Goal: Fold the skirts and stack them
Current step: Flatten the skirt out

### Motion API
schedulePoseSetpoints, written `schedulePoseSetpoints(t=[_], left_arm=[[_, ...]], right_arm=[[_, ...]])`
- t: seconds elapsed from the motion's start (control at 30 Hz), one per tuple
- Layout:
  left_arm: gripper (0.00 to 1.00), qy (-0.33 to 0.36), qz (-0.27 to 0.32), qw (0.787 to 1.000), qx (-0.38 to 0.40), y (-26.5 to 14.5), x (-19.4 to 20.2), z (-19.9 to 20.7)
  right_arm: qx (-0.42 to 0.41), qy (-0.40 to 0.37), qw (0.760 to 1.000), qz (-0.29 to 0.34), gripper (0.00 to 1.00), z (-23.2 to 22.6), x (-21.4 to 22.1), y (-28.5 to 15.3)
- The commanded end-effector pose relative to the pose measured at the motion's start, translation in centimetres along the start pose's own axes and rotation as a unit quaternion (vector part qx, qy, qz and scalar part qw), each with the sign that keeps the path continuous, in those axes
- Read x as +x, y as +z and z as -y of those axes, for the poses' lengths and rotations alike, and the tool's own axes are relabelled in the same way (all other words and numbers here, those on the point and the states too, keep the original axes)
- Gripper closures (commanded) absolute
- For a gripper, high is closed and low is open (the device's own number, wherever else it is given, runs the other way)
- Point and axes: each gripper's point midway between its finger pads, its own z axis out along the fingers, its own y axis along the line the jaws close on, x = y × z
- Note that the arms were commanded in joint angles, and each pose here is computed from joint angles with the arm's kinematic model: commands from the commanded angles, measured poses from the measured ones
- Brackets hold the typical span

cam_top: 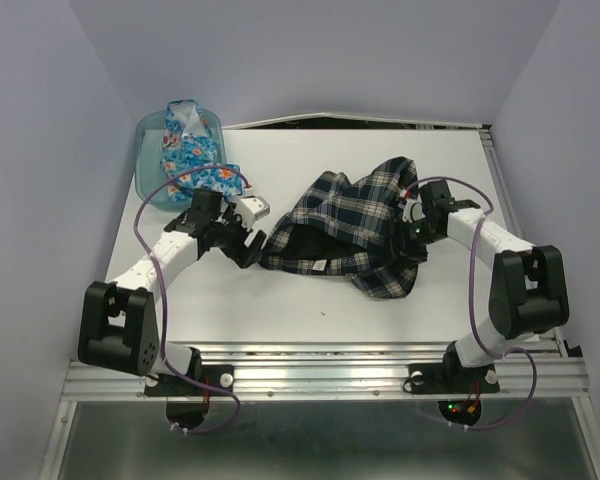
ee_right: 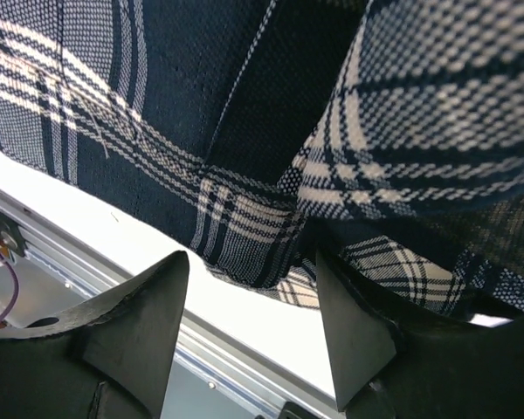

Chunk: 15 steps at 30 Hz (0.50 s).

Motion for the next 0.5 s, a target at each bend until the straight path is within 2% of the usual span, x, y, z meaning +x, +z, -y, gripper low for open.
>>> schedulePoseSetpoints(t=[0.0,0.13,0.27,0.37,0.4,0.47], left_arm=[[0.12,0.045,0.018,0.999,0.006,0.0,-0.6,1.2],[0.12,0.055,0.024,0.998,0.000,1.0,-1.3,1.3],[0.17,0.064,0.018,0.997,-0.034,2.1,-1.6,0.4],[0.36,0.059,0.017,0.994,-0.088,2.6,-2.3,-1.6],[0.47,0.056,0.015,0.994,-0.097,2.7,-2.4,-2.0],[0.56,0.050,0.019,0.991,-0.126,2.4,-3.1,-3.1]], right_arm=[[0.004,-0.011,0.999,0.036,0.34,-0.1,-2.3,-0.2],[-0.012,-0.014,0.999,0.042,0.36,-0.7,-2.9,-0.2],[-0.022,-0.017,0.998,0.049,0.55,-1.2,-3.6,-0.4],[-0.028,-0.016,0.998,0.057,0.67,-1.5,-4.1,-0.9],[-0.031,-0.018,0.998,0.061,0.76,-1.7,-4.3,-1.2],[-0.038,-0.022,0.996,0.074,0.83,-2.1,-4.8,-2.0]])
